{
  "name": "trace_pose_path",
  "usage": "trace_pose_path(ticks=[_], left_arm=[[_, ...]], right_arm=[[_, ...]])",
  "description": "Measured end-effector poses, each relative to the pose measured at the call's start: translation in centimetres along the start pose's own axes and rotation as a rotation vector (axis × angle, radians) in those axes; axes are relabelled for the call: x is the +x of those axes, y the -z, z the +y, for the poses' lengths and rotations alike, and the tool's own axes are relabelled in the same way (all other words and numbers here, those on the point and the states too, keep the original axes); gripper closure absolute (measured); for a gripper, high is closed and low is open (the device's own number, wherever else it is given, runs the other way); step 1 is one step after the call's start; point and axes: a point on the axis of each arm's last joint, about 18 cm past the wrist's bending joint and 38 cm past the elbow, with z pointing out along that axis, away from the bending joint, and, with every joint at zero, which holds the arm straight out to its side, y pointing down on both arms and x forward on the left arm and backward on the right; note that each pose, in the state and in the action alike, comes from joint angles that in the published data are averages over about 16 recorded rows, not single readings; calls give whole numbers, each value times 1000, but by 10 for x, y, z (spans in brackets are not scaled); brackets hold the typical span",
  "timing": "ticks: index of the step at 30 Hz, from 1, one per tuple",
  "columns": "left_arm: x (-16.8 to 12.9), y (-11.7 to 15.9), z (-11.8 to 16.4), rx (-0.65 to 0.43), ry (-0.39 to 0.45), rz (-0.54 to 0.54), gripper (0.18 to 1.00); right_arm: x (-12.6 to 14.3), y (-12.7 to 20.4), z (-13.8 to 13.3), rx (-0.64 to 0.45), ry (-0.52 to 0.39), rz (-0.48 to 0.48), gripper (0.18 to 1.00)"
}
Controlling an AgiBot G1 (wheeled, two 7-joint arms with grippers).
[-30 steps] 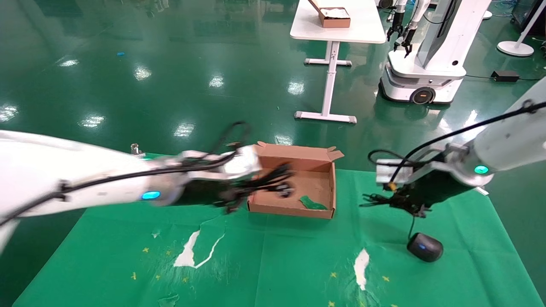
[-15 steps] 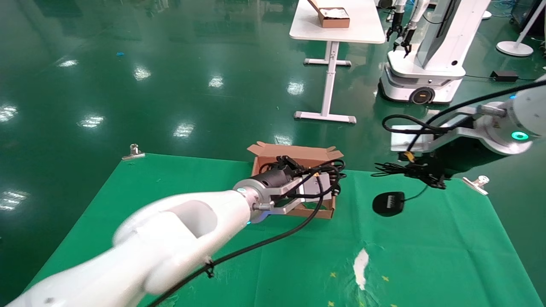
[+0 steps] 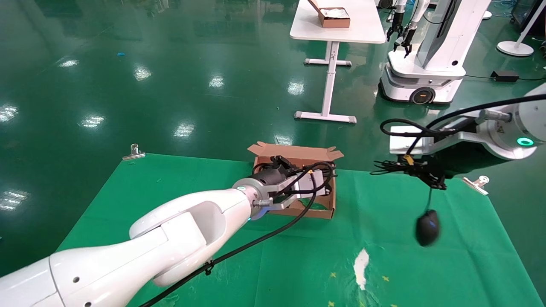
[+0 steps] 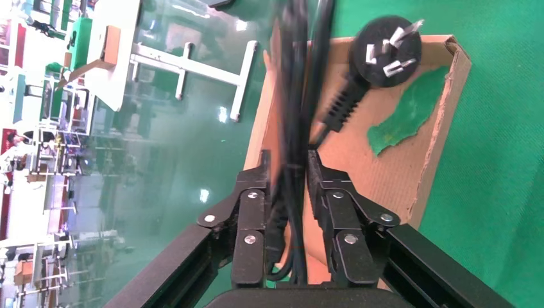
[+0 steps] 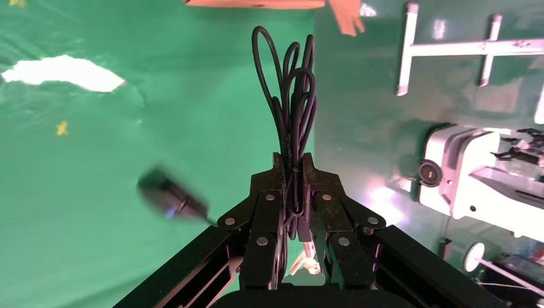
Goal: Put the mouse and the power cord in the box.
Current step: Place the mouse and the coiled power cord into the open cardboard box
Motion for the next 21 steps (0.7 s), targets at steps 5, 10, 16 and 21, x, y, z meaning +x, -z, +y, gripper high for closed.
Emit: trace_pose_path(ticks=[5, 10, 16, 21], left_arm=[[-9, 0, 7, -35, 48, -7, 858], [-31, 3, 27, -108, 134, -36, 783], [-67, 14, 80, -239, 264, -93, 672], [-92, 30, 128, -334, 343, -133, 562]], right_arm=[[7, 5, -12, 19, 30, 23, 957], [13, 7, -26, 38, 69, 38, 957], [18, 5, -43, 66, 125, 41, 958], [20, -5, -62, 104, 172, 39, 958]])
